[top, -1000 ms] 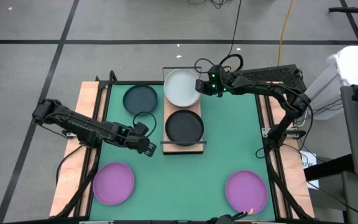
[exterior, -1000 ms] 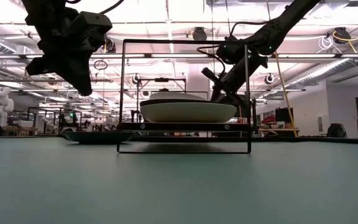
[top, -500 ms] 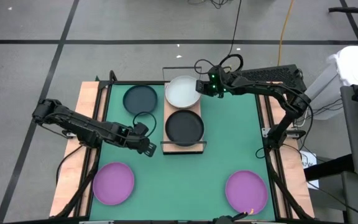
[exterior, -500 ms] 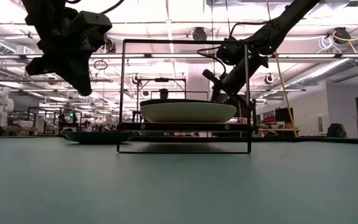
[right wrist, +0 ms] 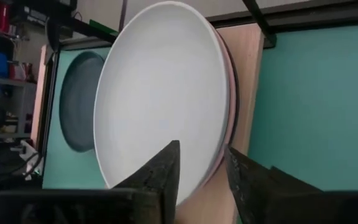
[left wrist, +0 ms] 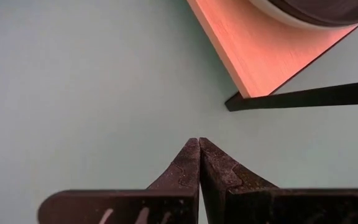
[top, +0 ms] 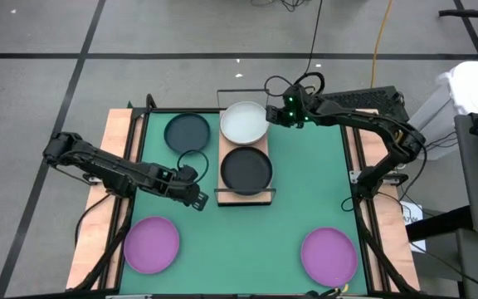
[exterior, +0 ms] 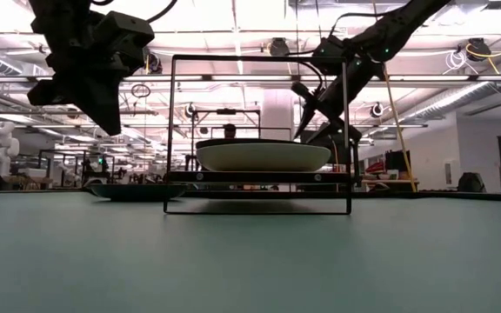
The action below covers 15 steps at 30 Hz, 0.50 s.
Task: Place and stack plates onto a shelf
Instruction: Stack the left purple plate on top of the black plate on the shelf
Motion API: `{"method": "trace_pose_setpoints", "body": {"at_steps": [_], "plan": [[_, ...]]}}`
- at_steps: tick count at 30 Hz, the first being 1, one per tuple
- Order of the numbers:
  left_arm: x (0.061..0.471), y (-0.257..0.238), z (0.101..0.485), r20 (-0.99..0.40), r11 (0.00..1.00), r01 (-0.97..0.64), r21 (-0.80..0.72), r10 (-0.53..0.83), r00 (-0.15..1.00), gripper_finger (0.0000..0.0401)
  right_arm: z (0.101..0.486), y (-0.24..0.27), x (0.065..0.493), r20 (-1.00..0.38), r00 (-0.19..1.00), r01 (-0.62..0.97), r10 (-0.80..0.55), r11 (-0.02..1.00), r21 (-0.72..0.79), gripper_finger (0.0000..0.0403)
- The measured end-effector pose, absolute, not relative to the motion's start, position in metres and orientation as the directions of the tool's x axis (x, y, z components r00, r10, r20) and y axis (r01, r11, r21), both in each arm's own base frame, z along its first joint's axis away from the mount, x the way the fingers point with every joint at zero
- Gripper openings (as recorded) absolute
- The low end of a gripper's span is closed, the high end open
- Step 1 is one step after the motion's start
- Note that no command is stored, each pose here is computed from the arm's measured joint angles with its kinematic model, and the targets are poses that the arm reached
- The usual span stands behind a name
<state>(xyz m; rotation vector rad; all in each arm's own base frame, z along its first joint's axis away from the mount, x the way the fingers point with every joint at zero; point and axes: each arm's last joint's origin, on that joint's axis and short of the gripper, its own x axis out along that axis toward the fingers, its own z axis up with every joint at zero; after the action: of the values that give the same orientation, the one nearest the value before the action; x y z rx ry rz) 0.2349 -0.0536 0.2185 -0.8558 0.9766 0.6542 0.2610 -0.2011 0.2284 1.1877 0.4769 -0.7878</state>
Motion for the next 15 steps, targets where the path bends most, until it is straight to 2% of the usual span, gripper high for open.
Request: {"method": "trace_pose_setpoints", "body": {"at_steps": [11,15], "plan": [[0.2347,-0.0554,0.2183,-0.910,0.539,-0.775,-0.330,0.037,0.413,0.0001,0.2277,-0.1995,0.2616,-0.706,0.650,0.760,-0.282,0.225,0.610,0.0008],[0.2349,-0.0557,0.2184,-0.910,0.551,-0.766,-0.332,0.027,0.414,0.0001,0.2275,-0.2004,0.2612,-0.710,0.632,0.774,-0.310,0.222,0.593,0.0006]]}}
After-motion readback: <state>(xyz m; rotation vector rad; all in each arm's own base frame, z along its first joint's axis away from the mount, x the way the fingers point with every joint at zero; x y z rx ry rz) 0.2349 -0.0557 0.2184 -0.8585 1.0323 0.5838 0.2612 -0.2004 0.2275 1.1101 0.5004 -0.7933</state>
